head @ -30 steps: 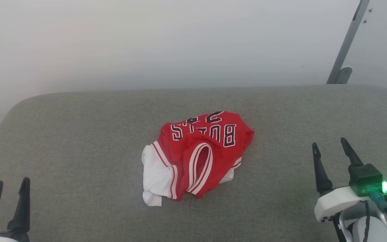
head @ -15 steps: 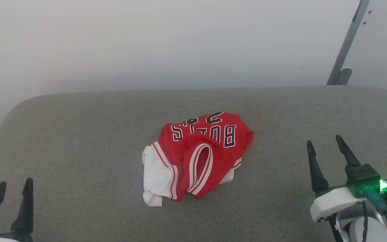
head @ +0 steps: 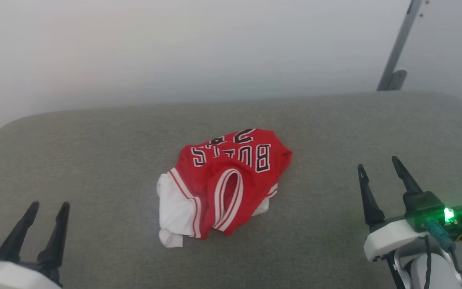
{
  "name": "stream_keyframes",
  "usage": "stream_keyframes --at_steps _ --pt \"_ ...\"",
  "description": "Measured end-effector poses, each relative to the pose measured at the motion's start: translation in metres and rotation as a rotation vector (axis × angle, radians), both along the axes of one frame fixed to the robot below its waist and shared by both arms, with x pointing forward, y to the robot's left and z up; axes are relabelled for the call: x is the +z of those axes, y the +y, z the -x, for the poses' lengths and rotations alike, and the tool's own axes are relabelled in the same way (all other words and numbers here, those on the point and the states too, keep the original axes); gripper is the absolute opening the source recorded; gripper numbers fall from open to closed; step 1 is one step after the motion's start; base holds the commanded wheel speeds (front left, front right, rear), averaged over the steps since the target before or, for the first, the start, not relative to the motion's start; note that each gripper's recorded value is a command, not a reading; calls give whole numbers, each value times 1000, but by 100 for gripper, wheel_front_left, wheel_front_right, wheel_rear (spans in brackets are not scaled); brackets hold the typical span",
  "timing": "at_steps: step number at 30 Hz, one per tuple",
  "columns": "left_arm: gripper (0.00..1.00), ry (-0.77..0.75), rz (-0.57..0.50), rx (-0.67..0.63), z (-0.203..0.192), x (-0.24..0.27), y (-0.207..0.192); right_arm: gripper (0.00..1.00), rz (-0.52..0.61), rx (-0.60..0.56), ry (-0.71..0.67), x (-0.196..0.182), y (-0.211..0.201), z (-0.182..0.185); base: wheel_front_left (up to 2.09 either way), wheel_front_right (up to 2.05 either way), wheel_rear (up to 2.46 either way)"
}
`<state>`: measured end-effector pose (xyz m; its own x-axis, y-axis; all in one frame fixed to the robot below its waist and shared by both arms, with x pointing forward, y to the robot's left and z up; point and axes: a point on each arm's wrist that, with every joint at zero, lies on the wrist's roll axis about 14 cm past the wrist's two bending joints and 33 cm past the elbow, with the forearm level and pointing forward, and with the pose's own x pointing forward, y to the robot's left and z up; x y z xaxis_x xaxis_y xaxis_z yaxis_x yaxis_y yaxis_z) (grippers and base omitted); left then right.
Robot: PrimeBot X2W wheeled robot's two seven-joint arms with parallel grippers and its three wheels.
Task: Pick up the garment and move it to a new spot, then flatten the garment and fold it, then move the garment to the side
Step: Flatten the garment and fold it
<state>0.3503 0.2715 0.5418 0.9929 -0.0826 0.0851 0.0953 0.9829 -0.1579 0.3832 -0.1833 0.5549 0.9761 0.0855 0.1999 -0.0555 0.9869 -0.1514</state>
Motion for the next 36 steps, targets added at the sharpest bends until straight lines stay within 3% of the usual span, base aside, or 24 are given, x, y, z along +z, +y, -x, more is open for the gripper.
stream_keyframes --at_steps 10,17,25,31,32,33,34,35,36 --pt "100 161 -32 -244 -50 -16 -67 100 8 -79 44 -15 -28 1 0 0 0" --pt "100 443 -42 -382 -79 -78 -112 100 19 -146 99 -33 -51 -7 0 0 0" --pt "100 745 -104 -422 -79 -150 -129 100 15 -179 149 -51 -62 -12 0 0 0" --pt "100 844 -125 -411 -80 -168 -130 100 14 -179 164 -56 -63 -15 0 0 0" --pt "87 858 -132 -413 -80 -169 -130 100 14 -177 165 -56 -62 -15 0 0 0" --pt "49 873 -131 -412 -80 -170 -130 100 13 -176 166 -57 -61 -16 0 0 0" --pt "31 878 -122 -411 -80 -170 -131 100 14 -174 166 -57 -61 -16 0 0 0" --pt "0 882 -120 -412 -80 -169 -132 100 13 -172 165 -57 -60 -17 0 0 0" --pt "0 886 -123 -414 -80 -169 -132 100 14 -170 163 -56 -60 -17 0 0 0"
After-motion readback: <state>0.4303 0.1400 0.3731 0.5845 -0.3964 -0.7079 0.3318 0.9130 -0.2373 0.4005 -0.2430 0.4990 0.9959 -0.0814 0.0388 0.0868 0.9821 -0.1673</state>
